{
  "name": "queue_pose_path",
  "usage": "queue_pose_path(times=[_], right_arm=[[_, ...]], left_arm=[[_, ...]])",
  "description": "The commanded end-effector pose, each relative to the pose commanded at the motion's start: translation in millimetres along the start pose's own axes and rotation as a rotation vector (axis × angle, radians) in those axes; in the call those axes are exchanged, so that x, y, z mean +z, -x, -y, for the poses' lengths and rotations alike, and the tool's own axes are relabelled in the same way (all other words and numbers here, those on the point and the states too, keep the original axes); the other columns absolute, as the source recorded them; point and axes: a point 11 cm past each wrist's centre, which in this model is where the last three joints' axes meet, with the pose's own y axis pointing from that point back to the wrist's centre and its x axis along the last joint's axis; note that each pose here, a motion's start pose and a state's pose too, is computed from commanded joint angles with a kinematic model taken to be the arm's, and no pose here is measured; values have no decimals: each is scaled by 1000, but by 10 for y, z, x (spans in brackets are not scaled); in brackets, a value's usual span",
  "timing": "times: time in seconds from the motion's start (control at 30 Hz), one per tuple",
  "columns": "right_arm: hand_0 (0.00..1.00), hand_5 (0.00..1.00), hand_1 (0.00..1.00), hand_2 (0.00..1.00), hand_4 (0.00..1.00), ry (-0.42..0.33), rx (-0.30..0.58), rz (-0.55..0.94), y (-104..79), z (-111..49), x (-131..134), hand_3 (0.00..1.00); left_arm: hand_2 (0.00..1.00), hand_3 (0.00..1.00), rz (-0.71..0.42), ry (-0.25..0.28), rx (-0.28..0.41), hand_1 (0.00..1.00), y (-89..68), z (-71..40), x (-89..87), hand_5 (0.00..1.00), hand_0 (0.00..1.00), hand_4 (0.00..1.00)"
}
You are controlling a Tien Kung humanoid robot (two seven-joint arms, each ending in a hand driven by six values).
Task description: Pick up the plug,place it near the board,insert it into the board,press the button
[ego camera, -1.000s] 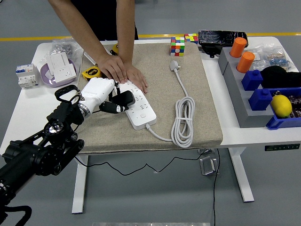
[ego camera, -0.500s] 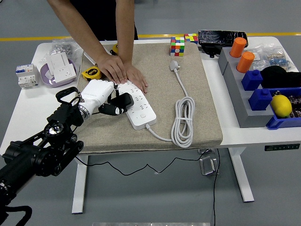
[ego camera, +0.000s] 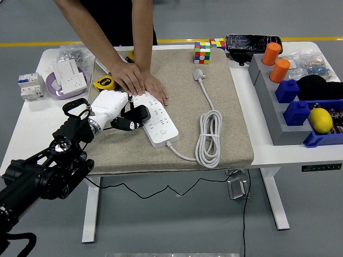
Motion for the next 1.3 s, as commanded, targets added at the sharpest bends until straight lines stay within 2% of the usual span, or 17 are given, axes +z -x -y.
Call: queue_pose_path(times=[0.53,0.57,0.73,0.77,0.93,0.97,1.13,1.17,1.3], right_arm=[[869,834,803,766,998,-4,0,6,-2,-1,-13,780],[870,834,803,767,998,-4,1,7,-6,0,-10,780],[870,834,803,767,998,-3,3,9,-13,2,-3,780],[871,835,803,767,998,-3,3,9,-13,2,-1,780],[871,835,803,767,998,0,2,9,-13,3,10,780],[871,835,803,767,998,0,2,9,-14,3,10,780],[871,835,803,767,998,-1,2,10,-13,3,5,780],[873,839,803,766,998,-1,3,10,-13,3,5,780],[873,839,803,766,998,-1,4,12,-16,3,7,780]], left_arm=[[297,301,7,3,-11,483,13,5,1,395,565,497],[430,435,7,2,-11,536,15,4,-1,367,570,523],[430,435,5,1,-15,536,25,0,-14,367,570,523],[584,583,4,1,-16,687,26,0,-15,362,614,761],[584,583,1,-1,-18,687,32,-3,-24,362,614,761],[728,789,1,-1,-18,752,31,-3,-25,383,671,838],[728,789,0,-2,-19,752,29,-2,-31,383,671,838],[765,849,-1,-2,-18,774,28,-2,-32,386,694,885],[765,849,-4,-5,-17,774,17,-2,-42,386,694,885]])
